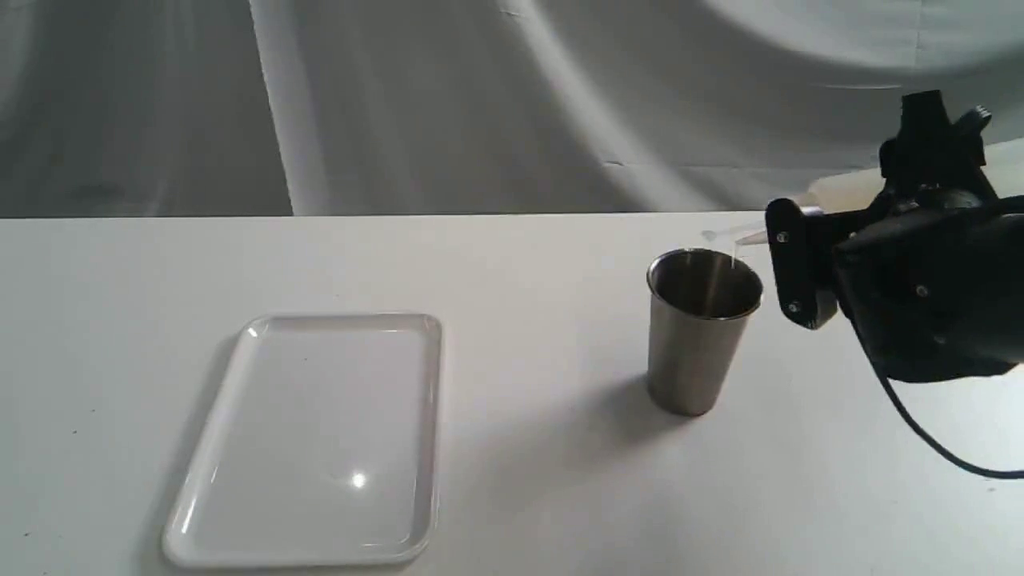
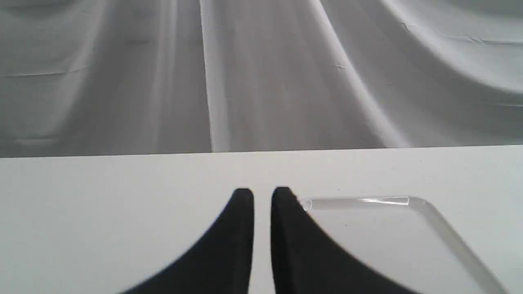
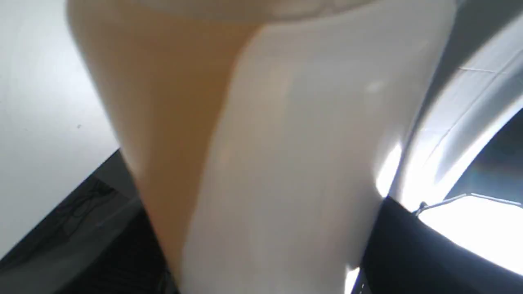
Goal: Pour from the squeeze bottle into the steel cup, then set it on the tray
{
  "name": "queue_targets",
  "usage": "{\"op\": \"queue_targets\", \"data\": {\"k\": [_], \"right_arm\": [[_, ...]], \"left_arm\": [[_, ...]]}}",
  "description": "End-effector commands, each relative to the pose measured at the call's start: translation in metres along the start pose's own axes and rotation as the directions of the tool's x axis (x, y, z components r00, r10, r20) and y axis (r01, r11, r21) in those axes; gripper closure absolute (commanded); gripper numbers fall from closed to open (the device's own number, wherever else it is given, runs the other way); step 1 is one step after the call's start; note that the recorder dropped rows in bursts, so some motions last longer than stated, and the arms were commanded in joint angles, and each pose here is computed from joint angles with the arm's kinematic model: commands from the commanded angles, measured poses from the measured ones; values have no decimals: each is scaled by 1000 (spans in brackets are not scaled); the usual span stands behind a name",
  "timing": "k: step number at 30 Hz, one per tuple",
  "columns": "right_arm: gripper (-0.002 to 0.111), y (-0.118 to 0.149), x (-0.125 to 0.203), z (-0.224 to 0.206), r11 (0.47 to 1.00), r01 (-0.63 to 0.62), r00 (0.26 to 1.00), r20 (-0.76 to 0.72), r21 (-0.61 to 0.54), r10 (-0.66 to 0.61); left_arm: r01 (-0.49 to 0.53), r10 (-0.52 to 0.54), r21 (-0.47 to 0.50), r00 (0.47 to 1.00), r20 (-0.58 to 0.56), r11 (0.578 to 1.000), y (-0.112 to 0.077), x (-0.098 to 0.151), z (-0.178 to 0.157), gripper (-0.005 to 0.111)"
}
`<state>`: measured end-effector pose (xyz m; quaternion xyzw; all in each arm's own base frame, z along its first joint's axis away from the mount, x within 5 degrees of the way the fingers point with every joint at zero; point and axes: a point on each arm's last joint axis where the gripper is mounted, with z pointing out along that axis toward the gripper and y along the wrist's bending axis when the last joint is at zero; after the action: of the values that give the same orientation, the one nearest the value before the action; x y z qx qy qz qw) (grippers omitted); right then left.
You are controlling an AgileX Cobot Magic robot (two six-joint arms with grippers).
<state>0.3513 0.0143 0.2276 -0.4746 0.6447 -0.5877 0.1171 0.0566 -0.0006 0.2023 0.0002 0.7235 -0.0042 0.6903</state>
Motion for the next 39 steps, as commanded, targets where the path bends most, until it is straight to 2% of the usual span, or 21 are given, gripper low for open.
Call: {"op": "queue_targets", "data": {"k": [1, 5, 15, 20, 39], "right_arm": [[60, -20, 5, -4, 997, 13, 998, -55, 74, -9], [60, -24, 5, -4, 993, 85, 995, -62, 77, -81], [60, -24, 5, -4, 990, 119, 991, -67, 75, -114], [60, -24, 5, -4, 981, 181, 982, -71, 71, -176], [60, -24, 5, -4, 978, 194, 979, -70, 70, -190]], "left_arm": [[7, -7, 0, 1000, 2, 1000, 0, 1, 0, 98], [7, -7, 0, 1000, 2, 1000, 0, 1, 0, 98], [7, -7, 0, 1000, 2, 1000, 0, 1, 0, 98], [7, -7, 0, 1000, 2, 1000, 0, 1, 0, 98], [7, -7, 0, 1000, 2, 1000, 0, 1, 0, 98]]}}
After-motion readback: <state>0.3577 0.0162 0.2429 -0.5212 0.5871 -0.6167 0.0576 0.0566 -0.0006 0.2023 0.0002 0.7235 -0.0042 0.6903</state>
